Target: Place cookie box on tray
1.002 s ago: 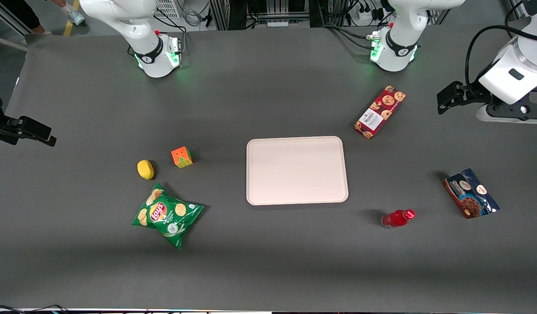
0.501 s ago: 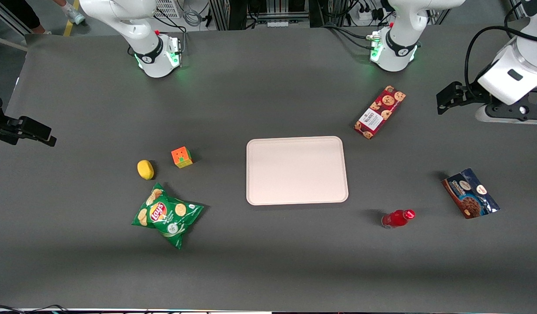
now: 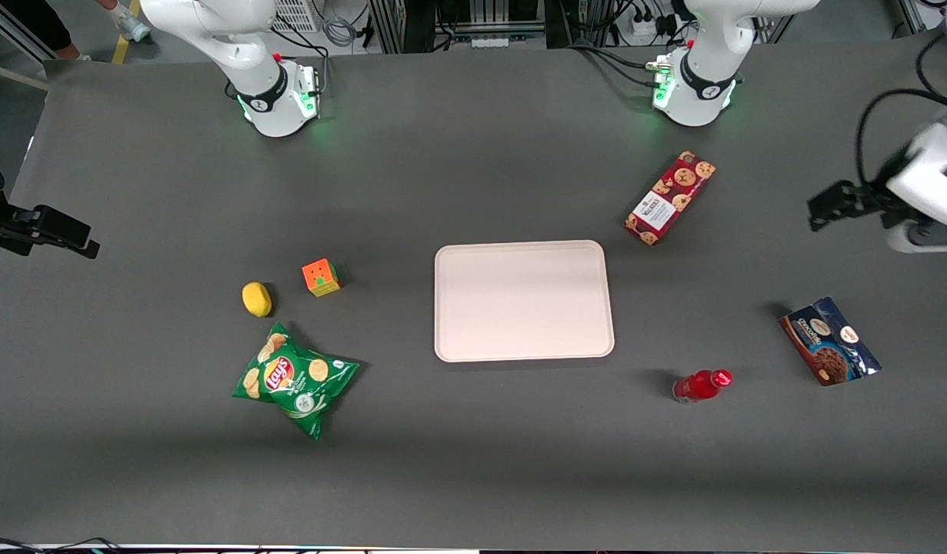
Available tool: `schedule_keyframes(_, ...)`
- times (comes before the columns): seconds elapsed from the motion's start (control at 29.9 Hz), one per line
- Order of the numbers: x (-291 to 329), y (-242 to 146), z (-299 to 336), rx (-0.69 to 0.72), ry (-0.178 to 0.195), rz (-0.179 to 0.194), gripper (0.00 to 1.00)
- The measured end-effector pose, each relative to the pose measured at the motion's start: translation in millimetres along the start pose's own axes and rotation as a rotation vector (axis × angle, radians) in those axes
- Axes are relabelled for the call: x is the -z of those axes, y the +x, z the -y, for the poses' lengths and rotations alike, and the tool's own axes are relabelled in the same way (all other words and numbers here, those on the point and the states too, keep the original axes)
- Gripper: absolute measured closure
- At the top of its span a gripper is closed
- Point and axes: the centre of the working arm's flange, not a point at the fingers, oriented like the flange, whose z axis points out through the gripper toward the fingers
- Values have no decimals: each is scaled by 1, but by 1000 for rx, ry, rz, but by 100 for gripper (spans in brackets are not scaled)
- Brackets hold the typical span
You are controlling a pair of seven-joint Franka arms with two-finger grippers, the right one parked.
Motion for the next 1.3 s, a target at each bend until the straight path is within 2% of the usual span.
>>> schedule_keyframes(0.17,-12,20,41,73,6,1,0)
schedule_keyframes(0.33,-30,34,65,118,13,27,0)
schedule_keyframes(0.63,-50,43,61,276,22,58,0)
schedule_keyframes(0.94,-96,62,56,308,32,97,0)
schedule_keyframes(1.0,-113,69,52,308,23,105,0)
schedule_keyframes(1.14,-147,82,43,314,-17,127,0)
schedule_keyframes(1.3,-189,100,37,291,-18,111,0)
